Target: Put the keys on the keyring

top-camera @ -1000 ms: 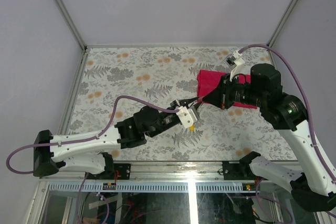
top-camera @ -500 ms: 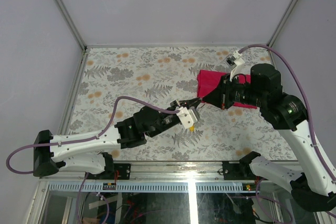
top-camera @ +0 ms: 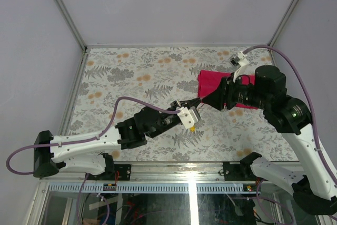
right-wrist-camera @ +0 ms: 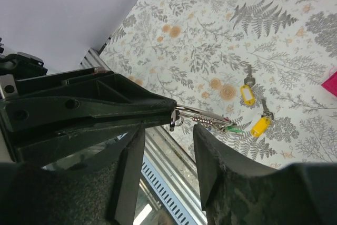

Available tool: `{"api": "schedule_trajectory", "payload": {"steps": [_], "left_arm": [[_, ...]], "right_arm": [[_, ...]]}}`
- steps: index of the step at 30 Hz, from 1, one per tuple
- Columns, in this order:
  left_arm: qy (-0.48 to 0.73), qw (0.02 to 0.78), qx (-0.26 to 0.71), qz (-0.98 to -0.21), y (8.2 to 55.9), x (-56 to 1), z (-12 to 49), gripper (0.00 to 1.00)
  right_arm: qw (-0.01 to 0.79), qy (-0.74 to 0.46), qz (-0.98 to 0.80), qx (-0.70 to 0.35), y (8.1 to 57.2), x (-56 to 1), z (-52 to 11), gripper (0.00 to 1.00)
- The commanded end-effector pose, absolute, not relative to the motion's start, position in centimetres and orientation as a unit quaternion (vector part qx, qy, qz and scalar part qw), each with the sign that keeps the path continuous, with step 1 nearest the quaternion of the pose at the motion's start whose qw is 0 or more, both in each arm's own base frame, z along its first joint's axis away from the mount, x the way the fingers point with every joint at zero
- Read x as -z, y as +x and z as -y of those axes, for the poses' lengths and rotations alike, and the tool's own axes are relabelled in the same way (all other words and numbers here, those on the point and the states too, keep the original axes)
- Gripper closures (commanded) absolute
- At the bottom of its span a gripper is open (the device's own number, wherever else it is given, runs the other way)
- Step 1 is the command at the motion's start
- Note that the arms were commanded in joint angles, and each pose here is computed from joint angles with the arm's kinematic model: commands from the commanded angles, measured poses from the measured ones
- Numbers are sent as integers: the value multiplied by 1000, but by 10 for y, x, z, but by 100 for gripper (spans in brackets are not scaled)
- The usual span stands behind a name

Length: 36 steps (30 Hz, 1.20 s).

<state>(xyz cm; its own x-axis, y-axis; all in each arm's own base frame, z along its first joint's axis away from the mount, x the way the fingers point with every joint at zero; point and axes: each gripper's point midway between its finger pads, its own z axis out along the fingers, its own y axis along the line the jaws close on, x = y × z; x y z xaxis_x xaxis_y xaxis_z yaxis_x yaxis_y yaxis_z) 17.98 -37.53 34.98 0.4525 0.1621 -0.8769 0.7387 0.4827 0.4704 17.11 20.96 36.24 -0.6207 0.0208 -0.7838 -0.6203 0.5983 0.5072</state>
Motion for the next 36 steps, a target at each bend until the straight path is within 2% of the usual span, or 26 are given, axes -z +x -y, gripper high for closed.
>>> {"api": "schedule_trajectory", "payload": {"steps": [1,9,17,24,36], "left_arm": [[427,738,217,-476,181,-379,372,100],[393,722,222,-524,187,-374,364,100],[333,691,228,-600,194,-355,337,100],[312,645,236,-656,209,-334,316,100],[225,646,199,-701,244,-323,246,100]], "right_arm": [[467,-183,-764,-406,171,-400,-200,50],[512,-127,-770,-358,182,-386,-175,46],[514,-72,-798,-307,187,-336,-150,45],[450,-60,-843,-288,191,-277,-155,45],[313,-59,-911,-263,202,-163,-181,51]]}}
